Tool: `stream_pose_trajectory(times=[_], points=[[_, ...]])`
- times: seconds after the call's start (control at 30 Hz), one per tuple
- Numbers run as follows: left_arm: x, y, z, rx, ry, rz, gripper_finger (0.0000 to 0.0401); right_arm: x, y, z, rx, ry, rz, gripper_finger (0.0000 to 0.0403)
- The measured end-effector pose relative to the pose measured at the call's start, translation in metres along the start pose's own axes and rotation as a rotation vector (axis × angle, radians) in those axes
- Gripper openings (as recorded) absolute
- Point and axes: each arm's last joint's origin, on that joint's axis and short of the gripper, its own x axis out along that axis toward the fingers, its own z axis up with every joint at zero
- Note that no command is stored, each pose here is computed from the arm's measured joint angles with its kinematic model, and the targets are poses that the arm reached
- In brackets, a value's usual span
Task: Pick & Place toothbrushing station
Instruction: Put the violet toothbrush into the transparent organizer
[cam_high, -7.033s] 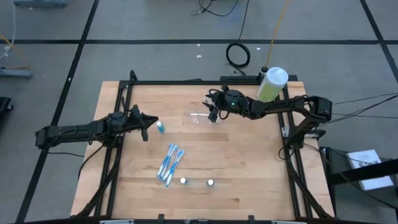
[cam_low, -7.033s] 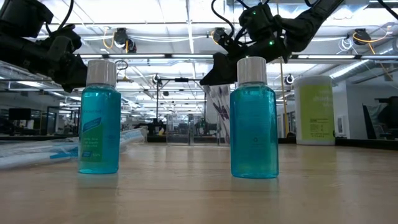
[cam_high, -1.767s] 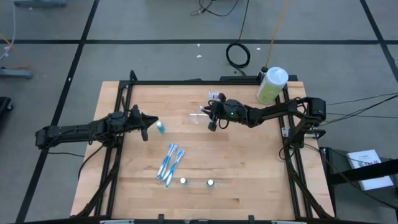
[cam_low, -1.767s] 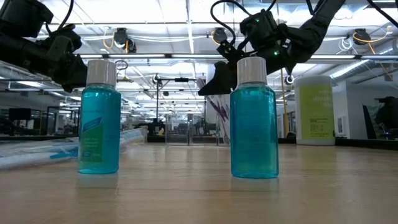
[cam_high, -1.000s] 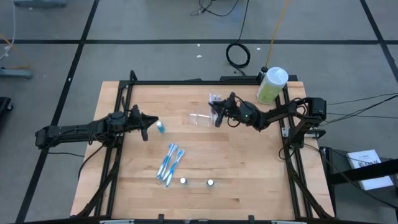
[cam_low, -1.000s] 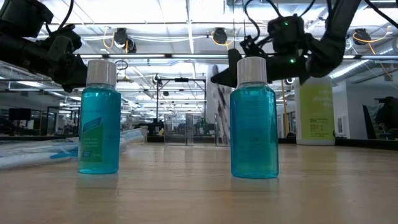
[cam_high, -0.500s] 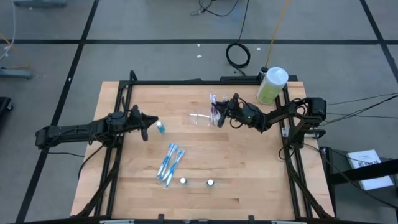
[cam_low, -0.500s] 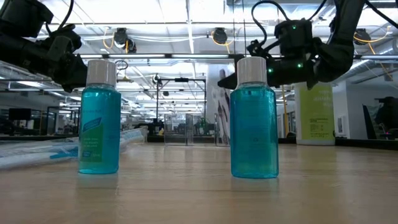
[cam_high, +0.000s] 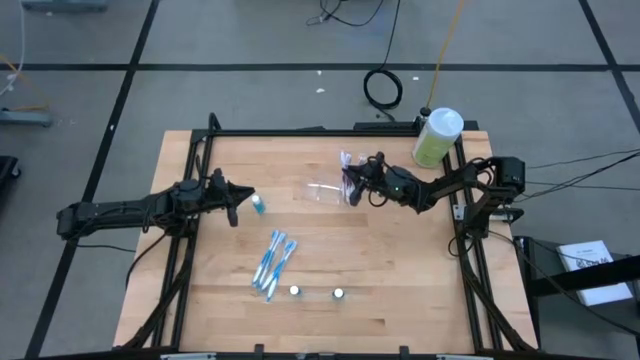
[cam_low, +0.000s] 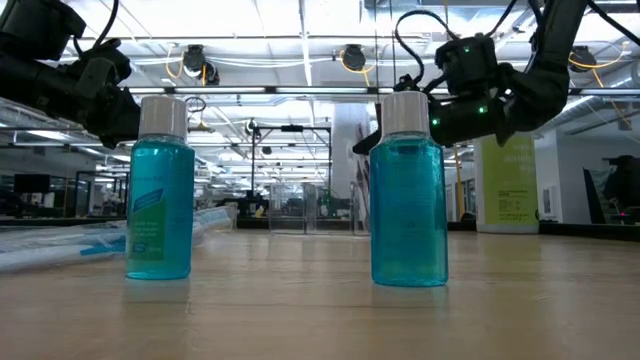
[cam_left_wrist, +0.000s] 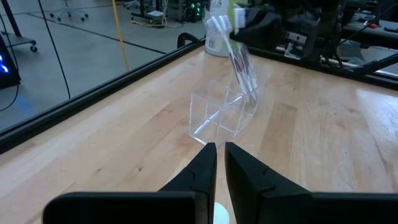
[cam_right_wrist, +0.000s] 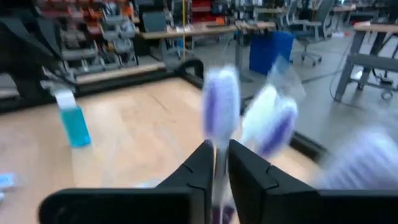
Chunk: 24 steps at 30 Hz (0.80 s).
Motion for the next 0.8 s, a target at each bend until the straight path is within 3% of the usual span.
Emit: stream_pose_trajectory(times=[0.33,0.8], points=[[0.0,0.0,0.0,0.0,0.0,0.0,0.0037,0.0,-0.002,-0.001,-0.014,0.009,-0.006,0.0093],[0.0,0.0,0.0,0.0,0.0,0.0,0.0037,-0.001,0.003,0.008,-0.04,-0.082,0.016,0.0104]])
